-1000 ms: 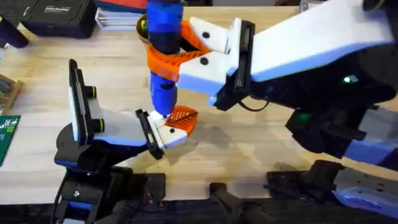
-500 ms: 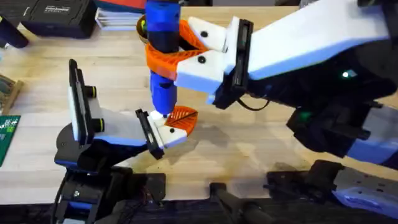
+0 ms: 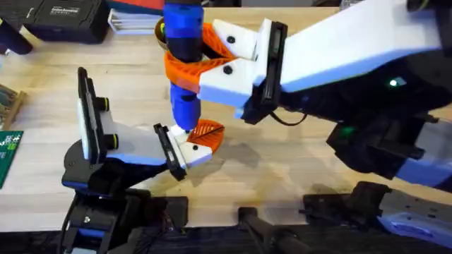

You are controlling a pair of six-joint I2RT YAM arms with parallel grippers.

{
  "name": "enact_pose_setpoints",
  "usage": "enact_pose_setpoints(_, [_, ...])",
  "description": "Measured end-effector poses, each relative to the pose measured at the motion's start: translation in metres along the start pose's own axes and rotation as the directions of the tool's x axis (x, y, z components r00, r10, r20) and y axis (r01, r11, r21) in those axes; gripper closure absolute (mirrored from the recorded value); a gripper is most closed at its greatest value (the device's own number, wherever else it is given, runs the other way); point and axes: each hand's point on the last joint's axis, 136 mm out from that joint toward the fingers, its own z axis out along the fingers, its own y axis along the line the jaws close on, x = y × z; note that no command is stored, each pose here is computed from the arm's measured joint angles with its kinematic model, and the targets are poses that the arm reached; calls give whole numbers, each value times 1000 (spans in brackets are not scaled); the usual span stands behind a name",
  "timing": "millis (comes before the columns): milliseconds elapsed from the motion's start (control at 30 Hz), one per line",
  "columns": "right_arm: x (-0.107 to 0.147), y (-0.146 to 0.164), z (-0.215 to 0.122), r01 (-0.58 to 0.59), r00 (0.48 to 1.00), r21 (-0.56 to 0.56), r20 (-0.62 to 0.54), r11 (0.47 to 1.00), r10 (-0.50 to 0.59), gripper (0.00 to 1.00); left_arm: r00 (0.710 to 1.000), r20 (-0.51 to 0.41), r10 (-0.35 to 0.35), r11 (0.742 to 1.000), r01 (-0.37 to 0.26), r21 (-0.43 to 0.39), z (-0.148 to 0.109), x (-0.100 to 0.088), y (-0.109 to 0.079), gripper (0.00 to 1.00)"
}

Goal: Pick up the gripper from the table and insert it into the empty holder that is missing its gripper. Then pick up a screw, insert it into the mounting hole, and use the screwdriver to tighten it. Finally, clean up the table by picking up the vegetable and placing it into the bucket.

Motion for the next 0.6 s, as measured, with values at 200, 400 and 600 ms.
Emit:
enact_pose_setpoints(200, [0,0,0,1,1000,-2,0,1000,-1,976,1000,0,0,1000,0,0,0,0,0,992])
enact_pose_setpoints(400, [-3,-2,1,7,1000,0,-3,1000,-7,976,1000,0,1,1000,-1,0,0,0,0,992])
enact_pose_setpoints(600, [-6,-6,1,30,1000,12,0,999,-30,976,1000,0,1,1000,-1,0,0,0,0,992])
